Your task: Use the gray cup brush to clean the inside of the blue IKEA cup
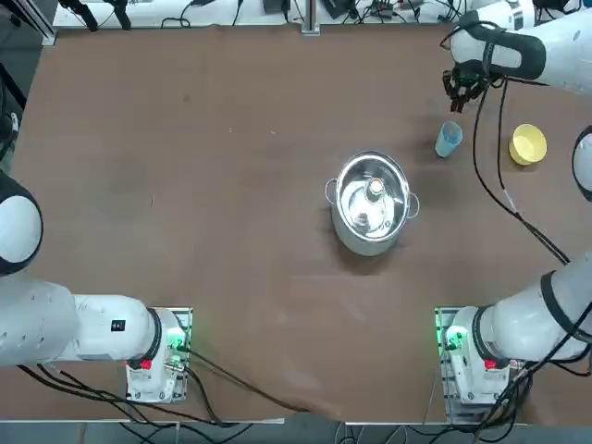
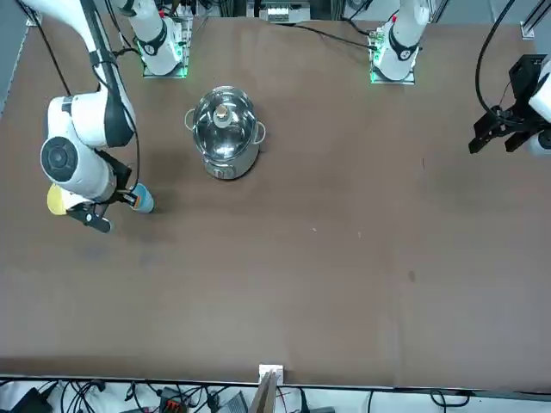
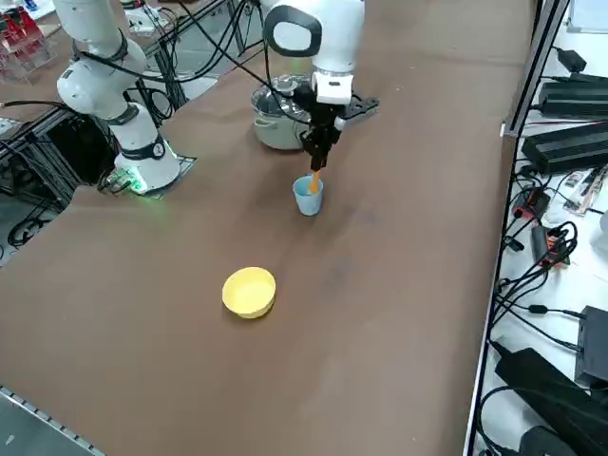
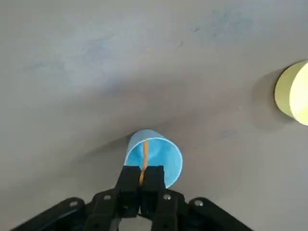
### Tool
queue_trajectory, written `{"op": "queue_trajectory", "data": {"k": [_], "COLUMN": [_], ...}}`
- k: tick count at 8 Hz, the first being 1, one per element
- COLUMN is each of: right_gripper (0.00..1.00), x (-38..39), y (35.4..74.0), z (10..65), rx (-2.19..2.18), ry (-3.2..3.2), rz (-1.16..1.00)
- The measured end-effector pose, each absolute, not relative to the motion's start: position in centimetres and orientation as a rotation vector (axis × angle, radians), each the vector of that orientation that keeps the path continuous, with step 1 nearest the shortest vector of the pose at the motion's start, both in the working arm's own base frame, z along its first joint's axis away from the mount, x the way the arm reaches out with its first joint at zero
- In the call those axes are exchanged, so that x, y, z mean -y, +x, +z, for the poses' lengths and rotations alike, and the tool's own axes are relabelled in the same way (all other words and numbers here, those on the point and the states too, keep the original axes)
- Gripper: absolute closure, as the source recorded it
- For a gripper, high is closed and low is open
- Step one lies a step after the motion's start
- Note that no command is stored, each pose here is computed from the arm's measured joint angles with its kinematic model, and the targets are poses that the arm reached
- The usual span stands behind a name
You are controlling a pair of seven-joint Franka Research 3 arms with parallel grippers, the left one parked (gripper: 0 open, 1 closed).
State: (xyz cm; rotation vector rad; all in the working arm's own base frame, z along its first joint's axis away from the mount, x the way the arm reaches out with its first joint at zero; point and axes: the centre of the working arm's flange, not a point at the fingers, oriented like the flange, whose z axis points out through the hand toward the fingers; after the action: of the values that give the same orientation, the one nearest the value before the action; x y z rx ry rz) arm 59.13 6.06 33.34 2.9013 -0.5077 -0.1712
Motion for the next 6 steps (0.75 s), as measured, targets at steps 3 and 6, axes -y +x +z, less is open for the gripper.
{"op": "queue_trajectory", "data": {"k": [3,6], "right_gripper": [0.96,0.96], "x": [-7.04,-6.59], "y": [58.94,58.17], "z": [32.8,32.36], "rx": [0.515,0.529], "ry": [2.892,2.854], "rz": [-0.186,-0.276]}}
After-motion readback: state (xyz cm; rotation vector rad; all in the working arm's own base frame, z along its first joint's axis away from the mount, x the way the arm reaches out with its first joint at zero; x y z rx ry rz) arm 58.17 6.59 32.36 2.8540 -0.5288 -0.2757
